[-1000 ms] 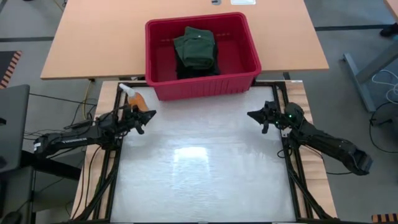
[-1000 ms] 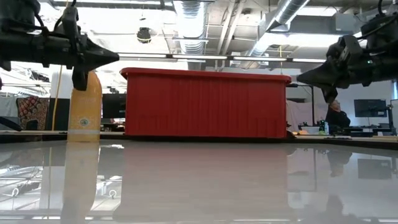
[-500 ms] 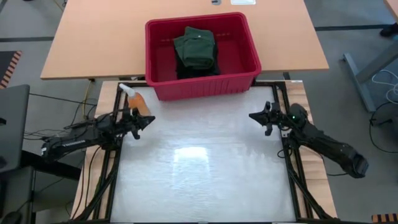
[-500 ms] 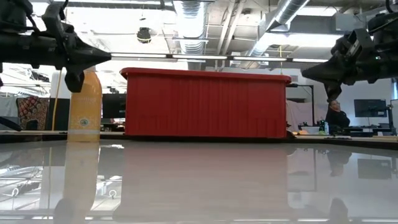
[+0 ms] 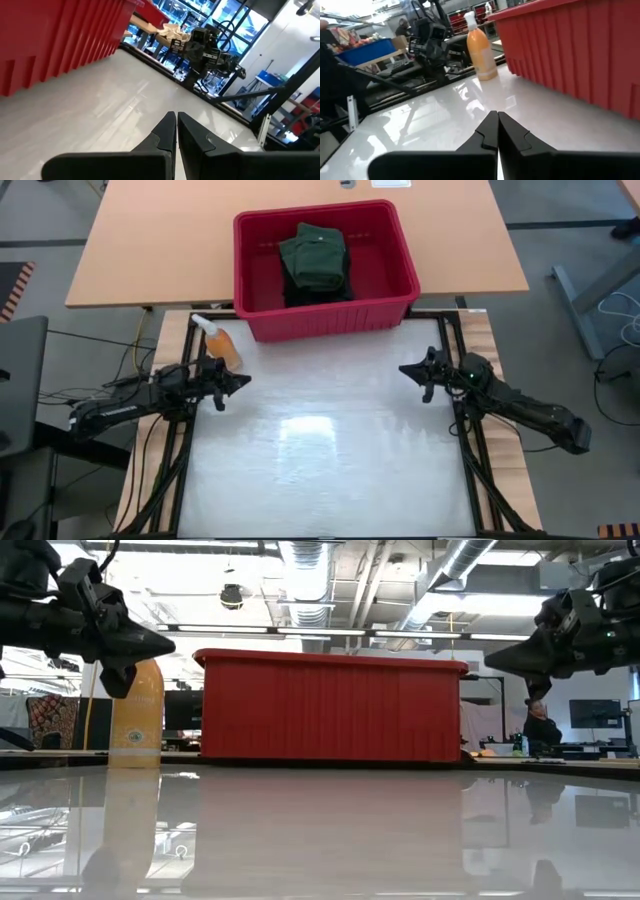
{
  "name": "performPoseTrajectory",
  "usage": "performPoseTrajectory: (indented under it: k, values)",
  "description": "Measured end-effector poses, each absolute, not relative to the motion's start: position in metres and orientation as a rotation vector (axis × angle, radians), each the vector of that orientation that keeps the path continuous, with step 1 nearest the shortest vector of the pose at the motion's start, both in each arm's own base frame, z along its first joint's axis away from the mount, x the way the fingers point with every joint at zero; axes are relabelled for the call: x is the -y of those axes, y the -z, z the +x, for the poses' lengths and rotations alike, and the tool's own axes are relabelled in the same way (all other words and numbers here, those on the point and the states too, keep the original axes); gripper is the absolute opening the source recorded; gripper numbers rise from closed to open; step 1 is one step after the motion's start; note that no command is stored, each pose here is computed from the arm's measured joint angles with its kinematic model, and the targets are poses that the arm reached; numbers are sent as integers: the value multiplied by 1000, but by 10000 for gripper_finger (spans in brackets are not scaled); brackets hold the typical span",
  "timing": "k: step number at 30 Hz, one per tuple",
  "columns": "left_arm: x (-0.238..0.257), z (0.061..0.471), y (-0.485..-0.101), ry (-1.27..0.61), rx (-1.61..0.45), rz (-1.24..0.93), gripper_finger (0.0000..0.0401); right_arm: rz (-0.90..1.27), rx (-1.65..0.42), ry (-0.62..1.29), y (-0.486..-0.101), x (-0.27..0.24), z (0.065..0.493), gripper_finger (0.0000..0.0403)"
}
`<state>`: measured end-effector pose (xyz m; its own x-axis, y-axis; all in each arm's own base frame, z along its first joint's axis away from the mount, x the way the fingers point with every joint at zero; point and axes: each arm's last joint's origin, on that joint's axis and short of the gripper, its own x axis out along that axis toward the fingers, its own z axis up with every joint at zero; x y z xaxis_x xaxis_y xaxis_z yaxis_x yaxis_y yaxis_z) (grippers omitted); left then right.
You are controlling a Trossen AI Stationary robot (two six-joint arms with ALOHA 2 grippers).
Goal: Fold Laundry from Bin
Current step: Return to Home Position
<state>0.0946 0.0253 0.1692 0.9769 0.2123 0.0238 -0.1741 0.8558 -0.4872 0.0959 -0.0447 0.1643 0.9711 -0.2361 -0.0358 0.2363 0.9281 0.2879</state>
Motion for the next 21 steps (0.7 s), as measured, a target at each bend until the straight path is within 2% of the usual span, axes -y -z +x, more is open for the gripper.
performPoseTrajectory:
  k: [6, 12, 21]
  values:
    - [-26, 96, -168, -207, 67, -550, 4, 356, -35, 229, -160, 42, 97, 31]
    - [-28, 95, -167, -282, 53, -397, 4, 360, -40, 222, -160, 41, 97, 35]
    - [-28, 95, -167, -290, 54, -395, 4, 362, -45, 223, -159, 41, 97, 37]
